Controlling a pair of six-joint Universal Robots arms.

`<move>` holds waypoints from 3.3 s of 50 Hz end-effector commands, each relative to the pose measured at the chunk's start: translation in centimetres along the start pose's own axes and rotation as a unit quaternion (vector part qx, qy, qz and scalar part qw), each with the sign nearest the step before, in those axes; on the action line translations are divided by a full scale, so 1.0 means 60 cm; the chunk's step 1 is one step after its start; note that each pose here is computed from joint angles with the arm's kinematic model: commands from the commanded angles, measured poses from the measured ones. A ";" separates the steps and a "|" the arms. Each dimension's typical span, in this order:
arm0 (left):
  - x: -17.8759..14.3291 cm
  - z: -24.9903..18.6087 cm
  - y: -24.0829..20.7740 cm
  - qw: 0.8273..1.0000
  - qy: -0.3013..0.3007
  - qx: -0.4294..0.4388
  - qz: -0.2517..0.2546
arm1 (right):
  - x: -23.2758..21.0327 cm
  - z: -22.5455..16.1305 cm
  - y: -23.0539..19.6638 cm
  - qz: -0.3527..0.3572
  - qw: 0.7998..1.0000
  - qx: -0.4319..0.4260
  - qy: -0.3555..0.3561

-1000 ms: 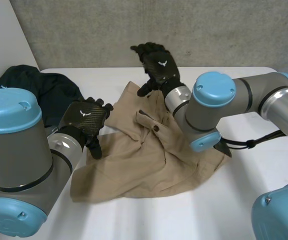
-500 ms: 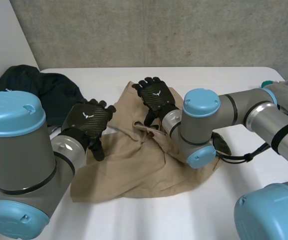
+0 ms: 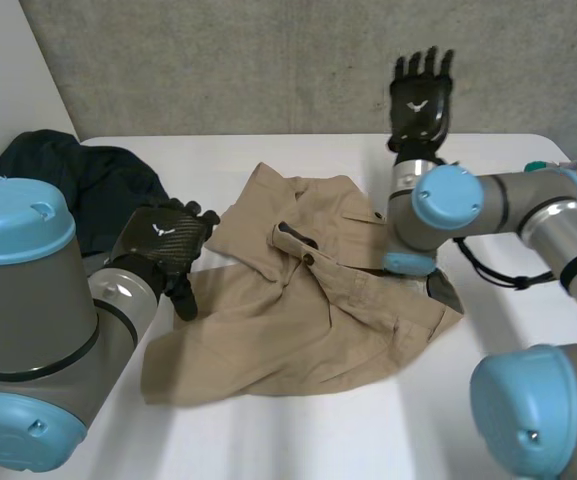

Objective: Fold the laundry.

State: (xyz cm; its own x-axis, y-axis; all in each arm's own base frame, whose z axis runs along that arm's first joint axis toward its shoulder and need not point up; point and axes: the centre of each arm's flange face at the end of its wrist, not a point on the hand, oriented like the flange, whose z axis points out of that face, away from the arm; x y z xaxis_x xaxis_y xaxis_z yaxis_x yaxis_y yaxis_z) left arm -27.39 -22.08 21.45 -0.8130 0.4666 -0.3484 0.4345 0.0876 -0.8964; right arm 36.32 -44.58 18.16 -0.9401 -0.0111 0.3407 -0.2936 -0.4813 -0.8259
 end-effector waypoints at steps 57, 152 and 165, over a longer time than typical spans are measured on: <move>0.052 0.018 0.137 0.982 0.023 -0.149 0.112 | 0.150 -0.314 -0.008 -0.190 0.849 -0.127 -0.476; -0.088 -0.061 -0.112 0.997 -0.048 0.037 0.039 | 0.207 -0.208 -0.171 -0.169 0.926 -0.181 -0.286; -0.180 -0.130 -0.304 0.954 -0.146 0.260 -0.003 | 0.294 -0.099 -0.326 -0.049 0.983 -0.059 -0.169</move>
State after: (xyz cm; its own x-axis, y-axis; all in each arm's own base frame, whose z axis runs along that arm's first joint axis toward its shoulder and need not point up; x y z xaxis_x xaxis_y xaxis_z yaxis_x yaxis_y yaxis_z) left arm -22.86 -20.01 42.58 -0.9085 0.2026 -0.3655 0.2723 -0.3764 -0.8856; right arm 24.12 -28.56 37.56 -0.7643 -0.2236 0.6048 -0.4912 -0.4058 -0.7708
